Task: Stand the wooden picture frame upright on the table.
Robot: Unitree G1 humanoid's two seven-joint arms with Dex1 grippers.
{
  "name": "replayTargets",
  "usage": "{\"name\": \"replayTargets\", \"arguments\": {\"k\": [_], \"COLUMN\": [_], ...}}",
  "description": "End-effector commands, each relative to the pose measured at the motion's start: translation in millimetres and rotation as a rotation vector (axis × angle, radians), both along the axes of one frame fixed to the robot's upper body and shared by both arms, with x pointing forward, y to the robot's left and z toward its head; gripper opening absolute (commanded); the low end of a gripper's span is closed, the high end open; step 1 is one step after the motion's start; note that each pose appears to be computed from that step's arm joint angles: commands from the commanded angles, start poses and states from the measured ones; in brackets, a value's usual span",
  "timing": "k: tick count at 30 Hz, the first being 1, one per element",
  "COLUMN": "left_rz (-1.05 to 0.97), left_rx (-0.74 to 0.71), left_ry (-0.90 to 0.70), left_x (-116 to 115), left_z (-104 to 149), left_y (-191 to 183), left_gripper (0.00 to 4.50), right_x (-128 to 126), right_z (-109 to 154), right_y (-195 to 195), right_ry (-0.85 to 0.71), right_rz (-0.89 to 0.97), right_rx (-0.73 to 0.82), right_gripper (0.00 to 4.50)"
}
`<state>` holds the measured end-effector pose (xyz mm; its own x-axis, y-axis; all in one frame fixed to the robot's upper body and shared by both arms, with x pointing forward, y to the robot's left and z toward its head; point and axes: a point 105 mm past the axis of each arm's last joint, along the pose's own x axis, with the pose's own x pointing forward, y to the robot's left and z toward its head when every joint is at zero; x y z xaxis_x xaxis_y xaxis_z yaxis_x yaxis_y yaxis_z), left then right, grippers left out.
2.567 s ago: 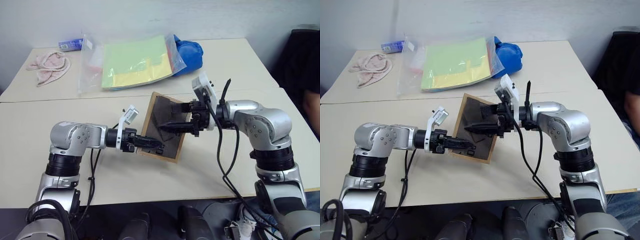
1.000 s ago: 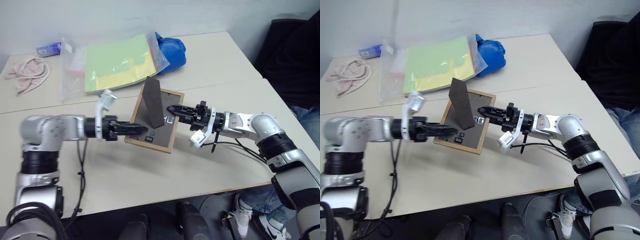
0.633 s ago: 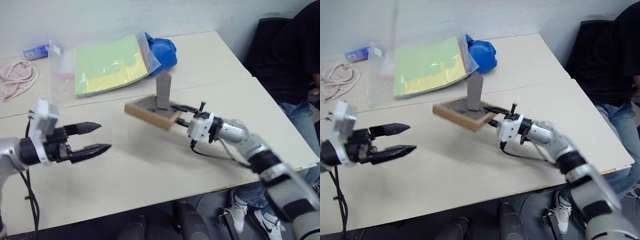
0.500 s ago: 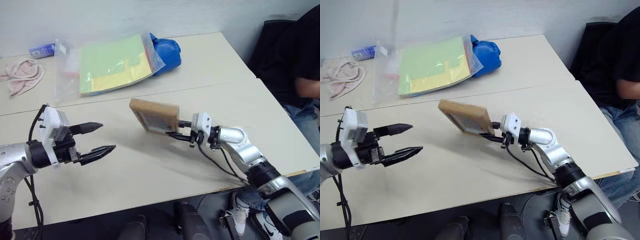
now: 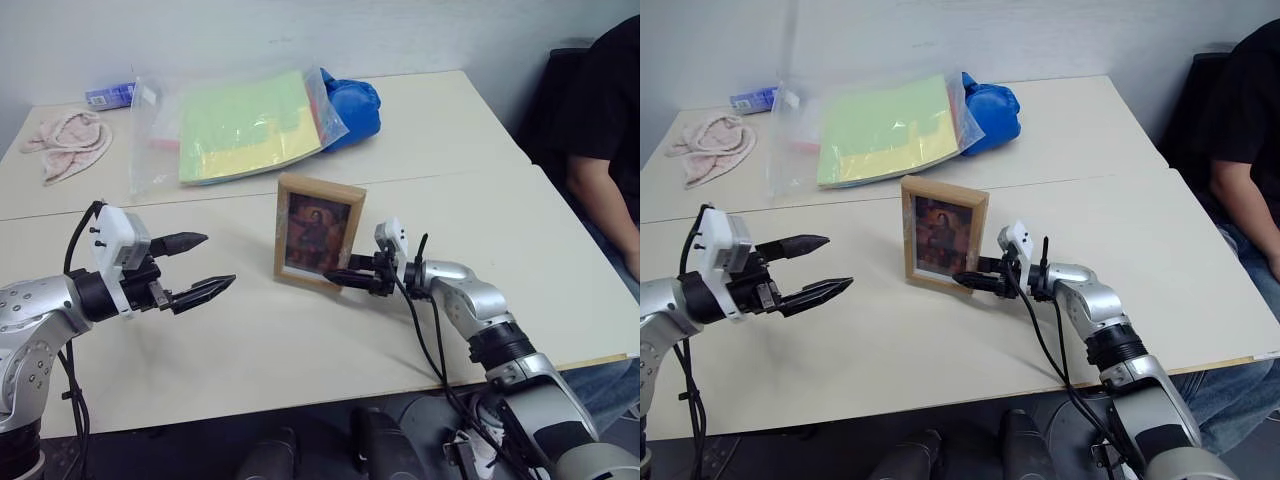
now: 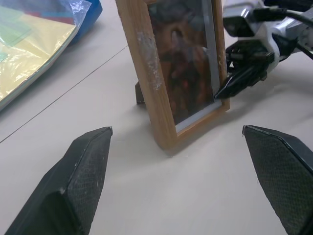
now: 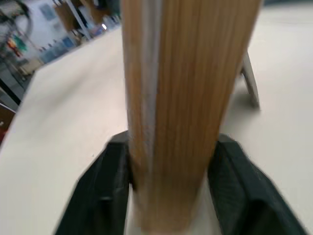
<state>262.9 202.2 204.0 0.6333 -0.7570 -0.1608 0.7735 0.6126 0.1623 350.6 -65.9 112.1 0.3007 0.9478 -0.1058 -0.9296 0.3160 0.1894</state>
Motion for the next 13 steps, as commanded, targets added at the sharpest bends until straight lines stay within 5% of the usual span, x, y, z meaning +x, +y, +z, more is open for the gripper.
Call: {"name": "replayTargets", "arguments": {"k": [1,2,10,13], "left_rz": [-0.020,-0.030,-0.057,-0.056], "left_rx": [-0.010,-0.016,-0.022,-0.013], "left_ry": [-0.020,-0.009,-0.010,-0.037], "left_x": [1,1,2,7], "left_z": [9,8,14,22], "left_y": [-3,-5,-2,0], "left_gripper": [4.50,4.50,4.50,4.50], "right_x": [-3,-6,-65,-81], "right_z": [23,35,113,116], "right_y": [-12,-27,-111,-125], "right_ry": [-0.079,-0.118,-0.174,-0.139], "right_rz": [0.000,-0.007,0.115,0.147], "right_rx": [-0.008,-0.035,-0.152,-0.202], "right_gripper": [3.55,3.90,3.90,3.90]}}
